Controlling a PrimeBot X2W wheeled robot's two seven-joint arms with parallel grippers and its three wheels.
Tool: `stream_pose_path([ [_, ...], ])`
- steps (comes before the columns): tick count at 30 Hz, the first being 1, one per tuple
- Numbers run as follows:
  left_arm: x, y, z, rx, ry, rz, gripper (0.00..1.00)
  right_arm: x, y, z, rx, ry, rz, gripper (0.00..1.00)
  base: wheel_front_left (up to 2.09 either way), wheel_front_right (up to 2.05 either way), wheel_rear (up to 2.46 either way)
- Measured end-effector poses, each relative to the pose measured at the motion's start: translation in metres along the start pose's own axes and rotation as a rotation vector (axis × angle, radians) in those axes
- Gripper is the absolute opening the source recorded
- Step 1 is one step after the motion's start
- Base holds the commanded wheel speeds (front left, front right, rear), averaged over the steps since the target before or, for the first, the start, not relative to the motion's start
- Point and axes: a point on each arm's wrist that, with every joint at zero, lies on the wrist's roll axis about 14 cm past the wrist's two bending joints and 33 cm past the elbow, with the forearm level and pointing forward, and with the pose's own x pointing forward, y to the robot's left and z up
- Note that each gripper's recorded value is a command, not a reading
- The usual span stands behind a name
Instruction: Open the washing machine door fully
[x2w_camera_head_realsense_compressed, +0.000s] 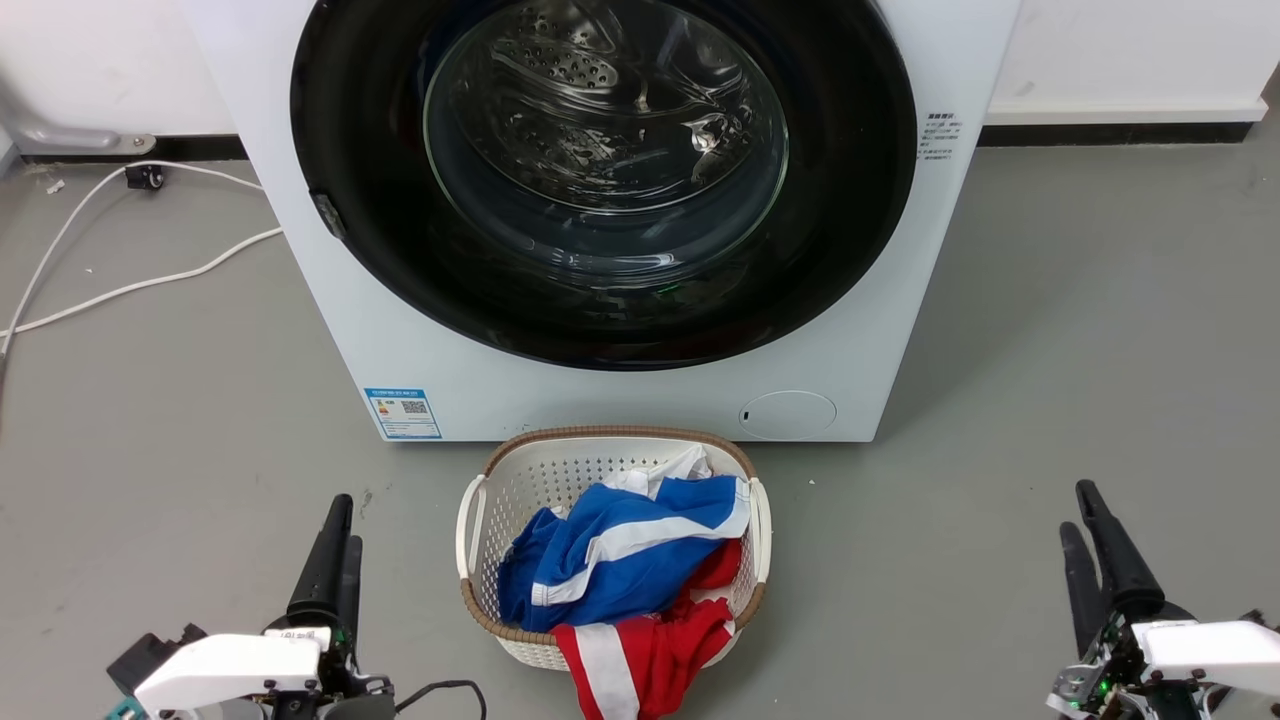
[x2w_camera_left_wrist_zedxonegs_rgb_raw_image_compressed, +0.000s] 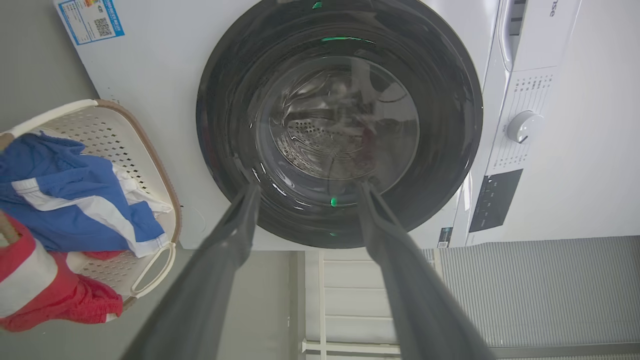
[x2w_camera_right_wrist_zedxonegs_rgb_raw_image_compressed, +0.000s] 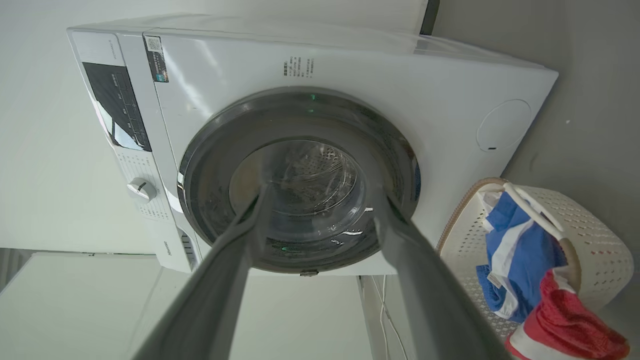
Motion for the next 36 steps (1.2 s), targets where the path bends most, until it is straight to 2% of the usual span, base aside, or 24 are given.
stream_pose_path([
  [10,0.003,-0.019,-0.002,0.253,-0.013,-0.027,1.0,0.001,0.024,0.0,-0.279,-0.015,0.07,1.0,0.0,0.0,0.0],
  [21,0.002,-0.02,-0.01,0.542,-0.01,0.008,1.0,-0.003,0.035,-0.01,-0.585,-0.009,0.115,1.0,0.0,0.0,0.0],
  [36,0.0,-0.031,-0.019,0.798,-0.016,-0.02,1.0,-0.009,0.045,-0.013,-0.839,-0.036,0.158,1.0,0.0,0.0,0.0],
])
